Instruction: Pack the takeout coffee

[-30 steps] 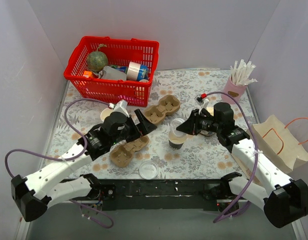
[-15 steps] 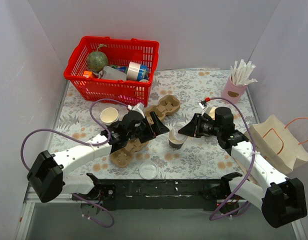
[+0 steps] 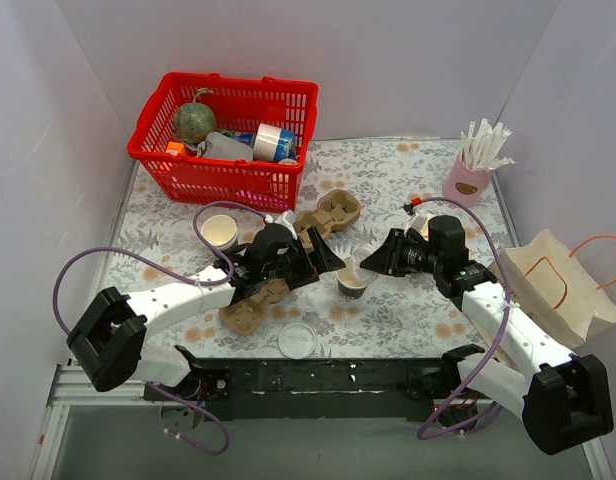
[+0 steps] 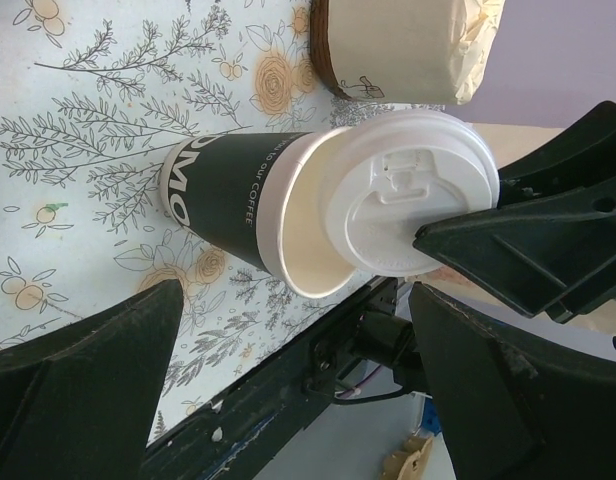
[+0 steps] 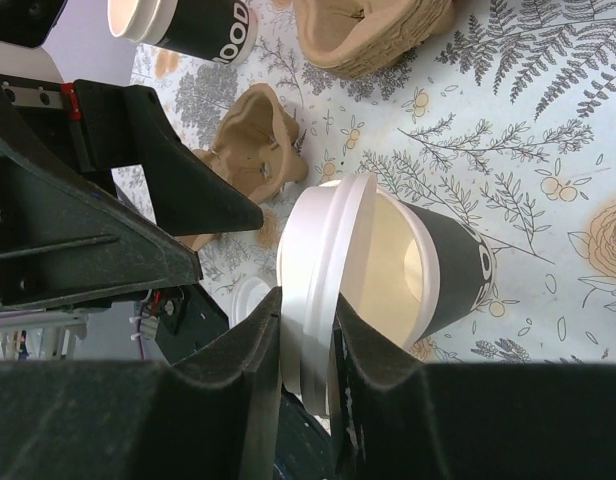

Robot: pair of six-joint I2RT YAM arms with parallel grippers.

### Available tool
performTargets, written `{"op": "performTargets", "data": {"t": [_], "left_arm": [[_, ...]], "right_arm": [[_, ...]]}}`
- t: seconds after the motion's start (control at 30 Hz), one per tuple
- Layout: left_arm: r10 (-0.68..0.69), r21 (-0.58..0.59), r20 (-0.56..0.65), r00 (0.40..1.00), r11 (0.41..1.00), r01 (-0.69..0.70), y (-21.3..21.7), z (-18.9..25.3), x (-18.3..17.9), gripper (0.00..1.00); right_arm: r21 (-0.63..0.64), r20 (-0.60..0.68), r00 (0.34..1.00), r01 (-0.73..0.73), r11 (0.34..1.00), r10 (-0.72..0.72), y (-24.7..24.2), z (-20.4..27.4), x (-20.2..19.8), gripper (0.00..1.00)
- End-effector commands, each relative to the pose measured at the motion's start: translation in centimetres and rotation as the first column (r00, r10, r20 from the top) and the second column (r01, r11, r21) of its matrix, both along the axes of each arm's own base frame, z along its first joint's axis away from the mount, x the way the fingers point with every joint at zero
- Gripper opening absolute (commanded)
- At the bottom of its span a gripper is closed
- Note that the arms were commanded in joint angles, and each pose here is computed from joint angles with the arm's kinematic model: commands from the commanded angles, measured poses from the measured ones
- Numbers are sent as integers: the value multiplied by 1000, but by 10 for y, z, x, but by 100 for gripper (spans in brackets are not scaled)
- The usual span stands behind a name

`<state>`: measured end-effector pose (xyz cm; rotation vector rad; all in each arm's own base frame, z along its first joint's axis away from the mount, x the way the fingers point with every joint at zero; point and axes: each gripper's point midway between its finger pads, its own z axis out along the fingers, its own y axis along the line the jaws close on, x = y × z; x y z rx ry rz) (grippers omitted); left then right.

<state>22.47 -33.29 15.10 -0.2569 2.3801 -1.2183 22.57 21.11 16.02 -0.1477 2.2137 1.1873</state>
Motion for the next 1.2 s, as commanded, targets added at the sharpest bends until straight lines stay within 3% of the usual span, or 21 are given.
{"op": "performTargets", "data": {"t": [0.0, 0.43, 0.83, 1.17], "left_arm": [[-10, -19, 2, 1000, 1000, 10, -4, 4, 0, 98], [-22, 3, -7, 1000, 1000, 22, -7, -3, 2, 98], [-48, 18, -5, 999, 999, 48, -14, -7, 5, 98], [-46, -28, -5, 999, 999, 46, -19, 0, 6, 98]], "right_arm": [[1, 15, 1000, -5, 1000, 5, 0, -2, 2, 29], [-100, 35, 999, 34, 994, -31, -12, -7, 11, 51], [-178, 104, 991, 107, 978, -89, -27, 5, 21, 53], [-188, 84, 994, 85, 978, -70, -26, 0, 19, 54]]}}
